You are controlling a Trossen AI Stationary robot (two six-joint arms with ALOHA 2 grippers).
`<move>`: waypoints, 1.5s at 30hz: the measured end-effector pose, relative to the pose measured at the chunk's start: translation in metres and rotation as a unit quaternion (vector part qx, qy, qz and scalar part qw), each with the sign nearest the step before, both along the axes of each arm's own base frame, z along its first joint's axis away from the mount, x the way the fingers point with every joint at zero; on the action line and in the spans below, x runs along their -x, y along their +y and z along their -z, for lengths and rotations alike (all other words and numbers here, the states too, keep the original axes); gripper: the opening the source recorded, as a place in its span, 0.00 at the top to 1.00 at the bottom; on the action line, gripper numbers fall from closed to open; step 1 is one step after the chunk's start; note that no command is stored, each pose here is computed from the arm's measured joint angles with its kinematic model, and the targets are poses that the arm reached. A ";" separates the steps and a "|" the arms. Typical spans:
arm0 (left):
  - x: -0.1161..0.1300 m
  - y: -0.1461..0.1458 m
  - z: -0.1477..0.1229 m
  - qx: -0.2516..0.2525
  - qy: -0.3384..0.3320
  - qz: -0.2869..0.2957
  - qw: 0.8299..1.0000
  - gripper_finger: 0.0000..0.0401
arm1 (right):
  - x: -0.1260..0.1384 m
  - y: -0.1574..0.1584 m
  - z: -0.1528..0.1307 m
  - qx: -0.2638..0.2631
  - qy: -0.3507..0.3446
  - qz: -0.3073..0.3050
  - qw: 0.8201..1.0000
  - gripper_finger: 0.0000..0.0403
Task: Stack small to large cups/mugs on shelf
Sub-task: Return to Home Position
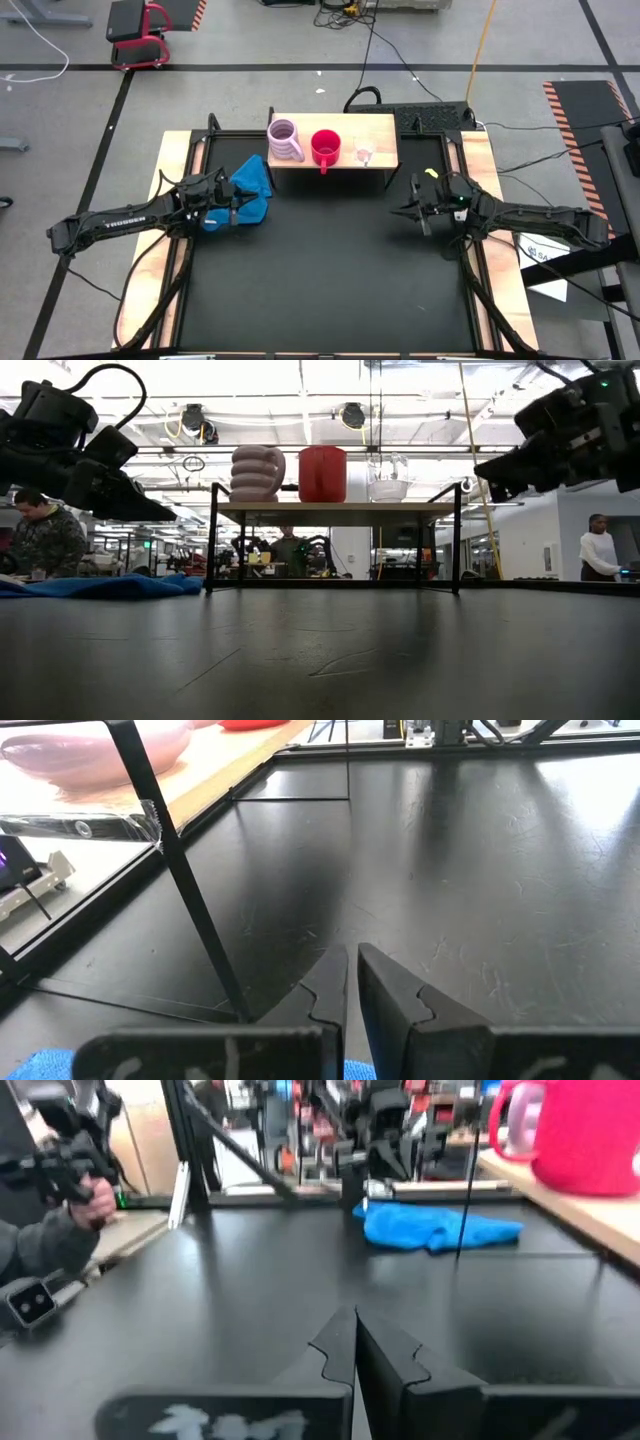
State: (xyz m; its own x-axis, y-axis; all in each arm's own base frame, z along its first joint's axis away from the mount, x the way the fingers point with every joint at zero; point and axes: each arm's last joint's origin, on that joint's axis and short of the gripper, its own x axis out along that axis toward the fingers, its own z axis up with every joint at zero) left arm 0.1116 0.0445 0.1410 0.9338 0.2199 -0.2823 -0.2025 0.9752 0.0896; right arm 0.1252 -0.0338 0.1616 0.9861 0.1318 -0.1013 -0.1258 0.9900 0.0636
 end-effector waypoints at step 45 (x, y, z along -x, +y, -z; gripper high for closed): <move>-0.010 -0.067 -0.018 -0.052 -0.092 0.226 0.968 0.92 | -0.001 0.069 0.001 0.052 -0.014 -0.097 0.994 1.00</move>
